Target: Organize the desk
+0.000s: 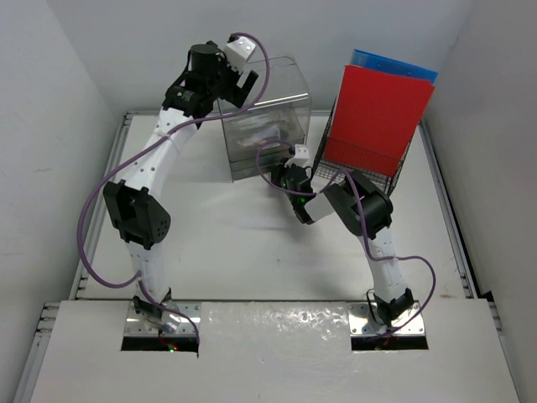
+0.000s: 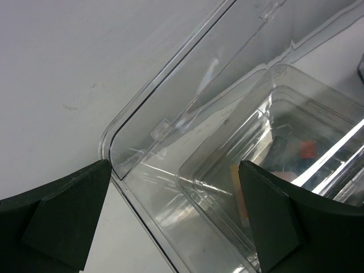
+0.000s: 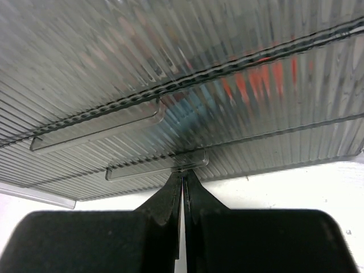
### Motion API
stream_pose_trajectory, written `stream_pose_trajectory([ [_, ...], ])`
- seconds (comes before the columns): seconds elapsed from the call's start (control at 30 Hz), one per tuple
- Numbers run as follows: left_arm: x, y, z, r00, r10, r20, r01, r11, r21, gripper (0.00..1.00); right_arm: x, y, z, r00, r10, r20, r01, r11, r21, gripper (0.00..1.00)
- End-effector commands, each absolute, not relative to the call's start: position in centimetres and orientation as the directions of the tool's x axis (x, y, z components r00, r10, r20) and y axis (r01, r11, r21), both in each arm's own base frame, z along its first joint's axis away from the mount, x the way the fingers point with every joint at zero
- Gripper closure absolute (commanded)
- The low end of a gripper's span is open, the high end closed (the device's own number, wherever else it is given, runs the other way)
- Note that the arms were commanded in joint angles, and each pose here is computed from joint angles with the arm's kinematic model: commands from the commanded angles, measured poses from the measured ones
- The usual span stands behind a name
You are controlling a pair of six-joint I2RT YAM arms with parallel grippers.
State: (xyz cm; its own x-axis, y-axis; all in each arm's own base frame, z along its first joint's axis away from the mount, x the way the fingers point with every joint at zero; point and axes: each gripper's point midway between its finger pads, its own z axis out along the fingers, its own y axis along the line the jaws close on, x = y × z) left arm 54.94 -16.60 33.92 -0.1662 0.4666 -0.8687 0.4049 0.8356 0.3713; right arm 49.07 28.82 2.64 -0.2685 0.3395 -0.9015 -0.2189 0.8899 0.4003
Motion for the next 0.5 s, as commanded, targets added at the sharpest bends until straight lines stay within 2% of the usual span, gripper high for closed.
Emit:
stream_pose_trajectory([
  [0.0, 52.6, -15.7, 27.7, -0.333, 0.551, -0.765, 0.493, 0.793, 0.357, 0.06, 50.2, 29.3, 7.1, -0.146, 0.405, -0.902, -0.263, 0.863, 0.431, 1.00],
  [0.1, 52.4, -15.5, 28.3, -0.331, 0.550, -0.766, 0.486, 0.796, 0.361, 0.06, 48.5, 29.2, 7.6, -0.145, 0.360, -0.922, -0.308, 0.869, 0.388, 1.00],
  [0.27, 52.5, -15.0, 30.8, -0.330, 0.526, -0.784, 0.442, 0.820, 0.364, 0.05, 43.5, 29.8, 12.7, -0.138, 0.258, -0.956, -0.434, 0.852, 0.292, 0.99],
  [0.3, 52.6, -14.9, 32.5, -0.306, 0.515, -0.801, 0.419, 0.828, 0.372, 0.05, 42.8, 29.6, 13.3, -0.123, 0.205, -0.971, -0.454, 0.858, 0.238, 0.96],
  [0.33, 52.5, -14.7, 33.4, -0.297, 0.507, -0.809, 0.407, 0.834, 0.373, 0.05, 41.6, 29.1, 14.9, -0.114, 0.195, -0.974, -0.467, 0.855, 0.225, 0.89],
  [0.43, 51.5, -14.2, 37.5, -0.239, 0.466, -0.852, 0.358, 0.858, 0.369, 0.04, 40.0, 26.8, 13.2, -0.195, 0.050, -0.979, -0.428, 0.894, 0.131, 0.75],
  [0.47, 51.1, -14.1, 38.4, -0.228, 0.450, -0.863, 0.346, 0.866, 0.361, 0.04, 39.0, 25.5, 12.7, -0.245, -0.023, -0.969, -0.411, 0.908, 0.082, 0.63],
])
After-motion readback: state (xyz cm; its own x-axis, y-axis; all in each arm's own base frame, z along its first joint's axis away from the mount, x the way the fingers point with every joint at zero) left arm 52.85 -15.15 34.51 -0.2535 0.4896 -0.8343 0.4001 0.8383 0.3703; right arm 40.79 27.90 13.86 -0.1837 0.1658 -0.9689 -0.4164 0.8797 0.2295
